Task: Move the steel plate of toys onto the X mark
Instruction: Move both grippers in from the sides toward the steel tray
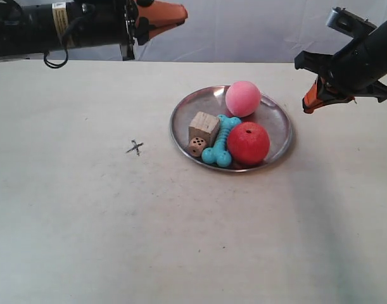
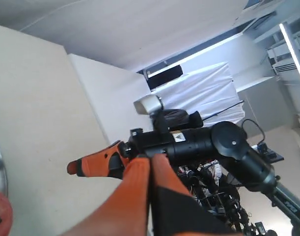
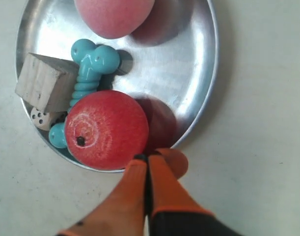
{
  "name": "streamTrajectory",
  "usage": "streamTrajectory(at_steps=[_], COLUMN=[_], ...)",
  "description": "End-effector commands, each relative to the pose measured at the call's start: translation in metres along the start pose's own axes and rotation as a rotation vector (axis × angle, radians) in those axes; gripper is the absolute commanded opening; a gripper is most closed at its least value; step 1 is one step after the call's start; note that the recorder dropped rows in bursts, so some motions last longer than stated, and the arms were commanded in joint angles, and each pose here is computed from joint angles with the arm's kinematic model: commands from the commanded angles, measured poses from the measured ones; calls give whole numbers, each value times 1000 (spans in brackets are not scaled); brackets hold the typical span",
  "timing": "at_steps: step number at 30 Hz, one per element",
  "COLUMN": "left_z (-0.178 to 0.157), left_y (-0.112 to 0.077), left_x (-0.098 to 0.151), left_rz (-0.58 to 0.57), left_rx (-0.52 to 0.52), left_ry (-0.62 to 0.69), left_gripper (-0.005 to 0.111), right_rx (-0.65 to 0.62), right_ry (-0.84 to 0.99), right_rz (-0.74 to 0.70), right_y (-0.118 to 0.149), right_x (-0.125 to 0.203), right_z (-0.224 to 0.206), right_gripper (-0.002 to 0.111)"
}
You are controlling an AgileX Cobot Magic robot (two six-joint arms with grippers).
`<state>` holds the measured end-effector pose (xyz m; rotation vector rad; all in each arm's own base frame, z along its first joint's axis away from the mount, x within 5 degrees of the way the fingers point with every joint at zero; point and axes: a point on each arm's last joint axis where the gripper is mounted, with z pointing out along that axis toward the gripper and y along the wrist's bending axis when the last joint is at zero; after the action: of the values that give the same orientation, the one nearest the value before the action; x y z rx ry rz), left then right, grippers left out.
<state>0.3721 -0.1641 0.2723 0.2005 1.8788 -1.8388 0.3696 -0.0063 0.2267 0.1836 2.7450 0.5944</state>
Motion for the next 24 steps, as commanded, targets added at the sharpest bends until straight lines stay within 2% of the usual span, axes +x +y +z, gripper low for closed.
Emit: streamTrajectory(at_steps=[1, 3, 4, 5, 7, 9, 10, 12, 14, 17, 18, 19, 21, 22, 24], left_z=[-4, -7, -9, -9, -13, -13, -13, -13, -13, -16, -20, -24, -34, -41, -55], left_y=[-20, -15, -9, -9, -9, -17, -22, -29, -32, -28, -25, -23, -22, -21, -19], left_x=[6, 12, 16, 14, 15, 14, 12, 9, 3, -10, -17, -22, -30, -35, -41], left_rz=[95, 261, 336, 383, 425, 537, 652, 984, 1235, 1464, 1599, 1669, 1696, 1649, 1447], left_rx=[-1, -152, -277, -346, -393, -401, -414, -435, -515, -742, -905, -1012, -1191, -1294, -1458], left_ry=[74, 177, 241, 223, 196, 193, 192, 227, 242, 247, 279, 307, 314, 277, 145], left_gripper=[0, 0, 0, 0, 0, 0, 0, 0, 0, 0, 0, 0, 0, 0, 0], right_rx=[0, -10, -15, -16, -19, -24, -24, -29, -36, -46, -49, -51, -52, -53, -54], right_ry=[-12, -15, -14, -14, -12, -9, -7, -6, 1, 11, 23, 27, 31, 30, 26], right_rz=[-3, 5, 9, 10, 11, 14, 14, 17, 21, 25, 23, 18, 16, 17, 18], right_y=[0, 1, 2, 2, 2, 2, 3, 3, 4, 4, 5, 5, 5, 5, 5], right_x=[-1, -2, -2, -2, -2, -1, -1, -1, 0, 1, 2, 2, 2, 2, 2], right_z=[-6, -6, -6, -6, -6, -6, -6, -6, -6, -6, -6, -6, -6, -6, -6], right_gripper=[-1, -1, -1, -1, -1, -1, -1, -1, -1, -1, -1, -1, -1, -1, -1])
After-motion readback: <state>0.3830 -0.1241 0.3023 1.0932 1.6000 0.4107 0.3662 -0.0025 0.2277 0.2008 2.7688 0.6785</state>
